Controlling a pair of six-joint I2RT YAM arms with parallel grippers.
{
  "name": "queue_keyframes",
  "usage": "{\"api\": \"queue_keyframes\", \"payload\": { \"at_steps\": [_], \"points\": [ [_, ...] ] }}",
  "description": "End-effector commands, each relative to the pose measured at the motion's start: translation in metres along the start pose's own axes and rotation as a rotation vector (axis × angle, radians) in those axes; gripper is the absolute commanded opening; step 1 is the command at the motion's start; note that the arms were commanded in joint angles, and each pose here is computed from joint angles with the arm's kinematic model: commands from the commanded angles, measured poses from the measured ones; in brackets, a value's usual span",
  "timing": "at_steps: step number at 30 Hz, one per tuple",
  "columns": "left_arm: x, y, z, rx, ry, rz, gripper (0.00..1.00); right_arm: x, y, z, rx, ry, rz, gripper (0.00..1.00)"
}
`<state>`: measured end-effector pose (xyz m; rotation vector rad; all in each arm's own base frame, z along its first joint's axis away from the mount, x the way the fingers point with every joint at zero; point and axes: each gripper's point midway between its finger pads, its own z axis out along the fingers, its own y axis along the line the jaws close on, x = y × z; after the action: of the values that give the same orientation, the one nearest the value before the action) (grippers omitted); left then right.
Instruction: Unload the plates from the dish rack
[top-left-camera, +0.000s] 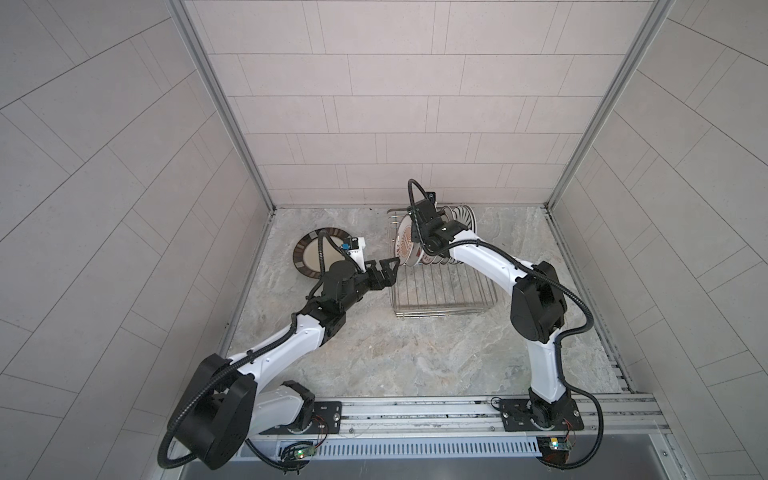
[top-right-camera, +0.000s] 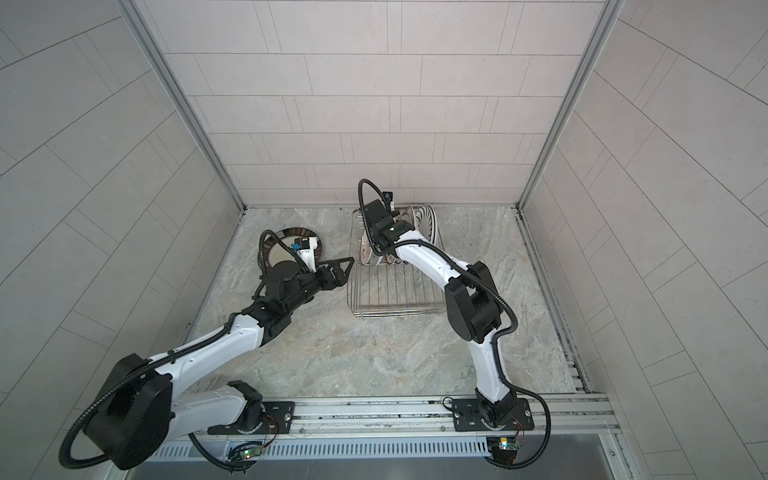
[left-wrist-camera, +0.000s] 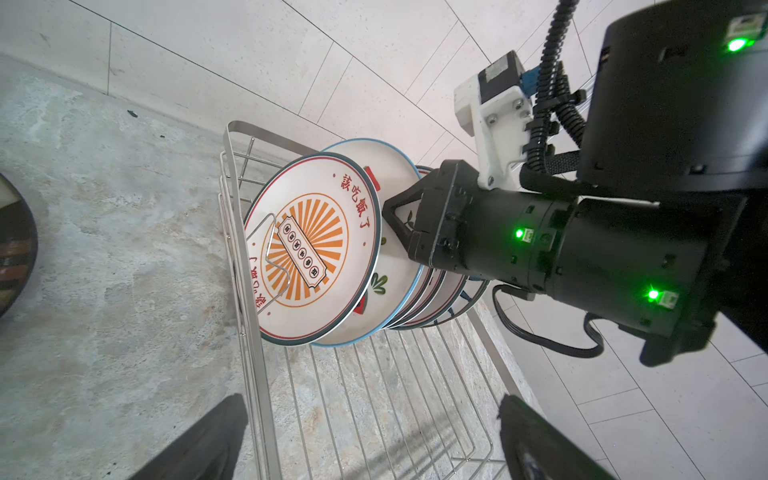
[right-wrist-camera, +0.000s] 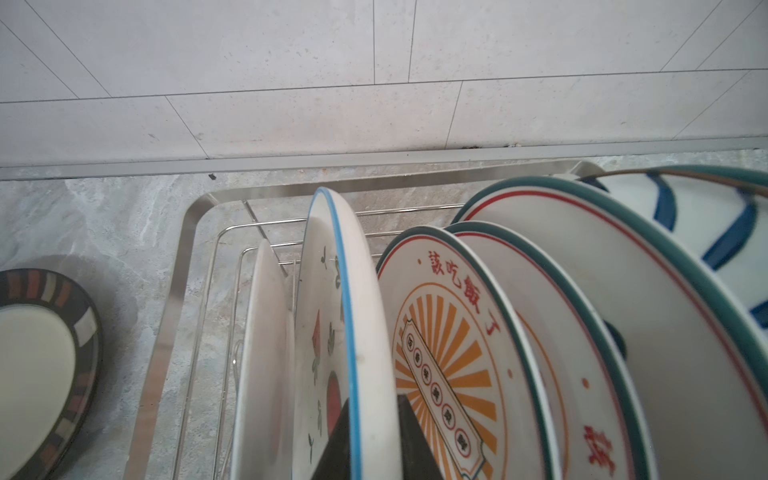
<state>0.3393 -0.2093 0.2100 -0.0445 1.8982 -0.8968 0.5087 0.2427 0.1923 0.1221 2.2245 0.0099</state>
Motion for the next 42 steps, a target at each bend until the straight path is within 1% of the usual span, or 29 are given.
{"api": "queue_keyframes", "payload": {
  "at_steps": [1, 9, 17, 24, 28, 32, 37, 42],
  "points": [
    [-0.006, -0.003, -0.004, 0.009, -0.035, -0.003, 1.0, -0.001, 0.003, -0.001, 0.0, -0.004, -0.017, 0.17],
    [-0.004, 0.001, -0.003, -0.003, -0.035, -0.008, 1.0, -0.025, 0.004, -0.019, -0.005, -0.057, -0.01, 0.17],
    [-0.005, 0.004, -0.005, -0.018, -0.047, -0.004, 1.0, -0.054, 0.003, -0.051, 0.029, -0.125, -0.064, 0.17],
    [-0.007, 0.006, -0.008, -0.033, -0.065, -0.005, 1.0, -0.064, 0.0, -0.063, 0.038, -0.141, -0.089, 0.15],
    [-0.006, 0.009, -0.009, -0.043, -0.065, -0.005, 1.0, -0.054, 0.001, -0.057, 0.011, -0.098, -0.097, 0.17],
    [-0.007, 0.011, -0.01, -0.052, -0.071, -0.006, 1.0, -0.047, 0.01, -0.047, -0.026, -0.081, -0.108, 0.15],
    [-0.007, 0.011, -0.011, -0.055, -0.073, -0.004, 1.0, -0.038, 0.007, -0.038, 0.005, -0.029, -0.124, 0.2],
    [-0.005, 0.017, -0.01, -0.08, -0.076, -0.003, 1.0, -0.026, 0.011, -0.024, -0.004, 0.02, -0.128, 0.19]
  ]
}}
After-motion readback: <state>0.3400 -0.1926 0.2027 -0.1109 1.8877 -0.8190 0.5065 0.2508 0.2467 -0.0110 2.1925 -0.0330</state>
